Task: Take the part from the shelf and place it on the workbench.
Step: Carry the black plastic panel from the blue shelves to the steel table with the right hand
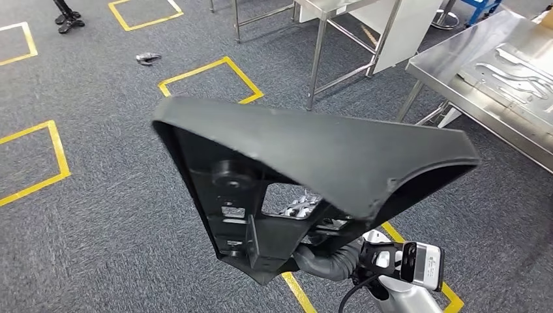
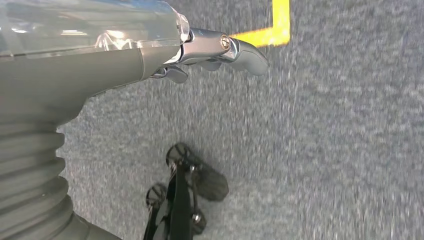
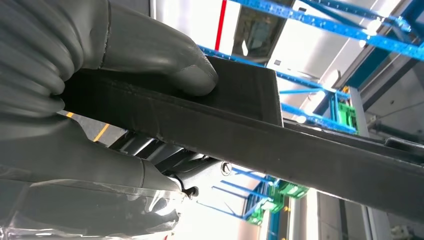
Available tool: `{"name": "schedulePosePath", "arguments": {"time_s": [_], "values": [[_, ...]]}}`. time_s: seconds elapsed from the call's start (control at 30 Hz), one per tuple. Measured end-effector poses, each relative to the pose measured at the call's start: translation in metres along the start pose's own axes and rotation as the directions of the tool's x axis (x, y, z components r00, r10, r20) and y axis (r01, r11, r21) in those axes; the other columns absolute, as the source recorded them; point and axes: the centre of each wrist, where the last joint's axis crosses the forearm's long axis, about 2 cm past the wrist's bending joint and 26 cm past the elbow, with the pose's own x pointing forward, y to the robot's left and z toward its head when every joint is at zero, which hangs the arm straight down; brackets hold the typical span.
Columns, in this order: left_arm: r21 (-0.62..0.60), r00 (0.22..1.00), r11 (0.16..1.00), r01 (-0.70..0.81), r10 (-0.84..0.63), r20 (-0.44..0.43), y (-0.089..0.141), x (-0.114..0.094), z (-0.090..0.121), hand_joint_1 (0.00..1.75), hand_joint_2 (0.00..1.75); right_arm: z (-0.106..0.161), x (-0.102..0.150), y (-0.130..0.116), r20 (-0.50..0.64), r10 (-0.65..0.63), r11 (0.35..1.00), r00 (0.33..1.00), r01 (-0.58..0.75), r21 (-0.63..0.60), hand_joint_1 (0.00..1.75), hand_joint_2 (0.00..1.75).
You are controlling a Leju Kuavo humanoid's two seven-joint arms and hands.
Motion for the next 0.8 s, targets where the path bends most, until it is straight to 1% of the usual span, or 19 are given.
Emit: {"name": "schedulePosePath", "arguments": {"time_s": [0.2,0.47,0.6,0.8], "values": [[0.021,1.0,1.0,0.003,-0.003,-0.008,0.005,0.001,-0.001,0.0,1.75,0.005,0.0,0.0,0.009,0.002,1.0,1.0,-0.002,-0.004,1.64,1.75],[0.019,1.0,1.0,0.001,-0.001,-0.006,0.004,0.002,-0.001,0.0,1.75,0.005,0.001,-0.002,0.007,0.008,1.0,1.0,-0.008,-0.001,1.64,1.75],[0.01,1.0,1.0,0.0,0.0,0.008,0.004,0.006,-0.002,0.0,1.75,0.003,0.002,-0.003,0.006,0.022,1.0,1.0,-0.022,0.003,1.64,1.75],[0.011,1.0,1.0,0.021,-0.021,0.023,0.012,0.008,-0.005,0.0,1.75,0.001,0.005,-0.002,-0.005,0.034,0.999,0.999,-0.034,-0.005,1.64,1.75]]}}
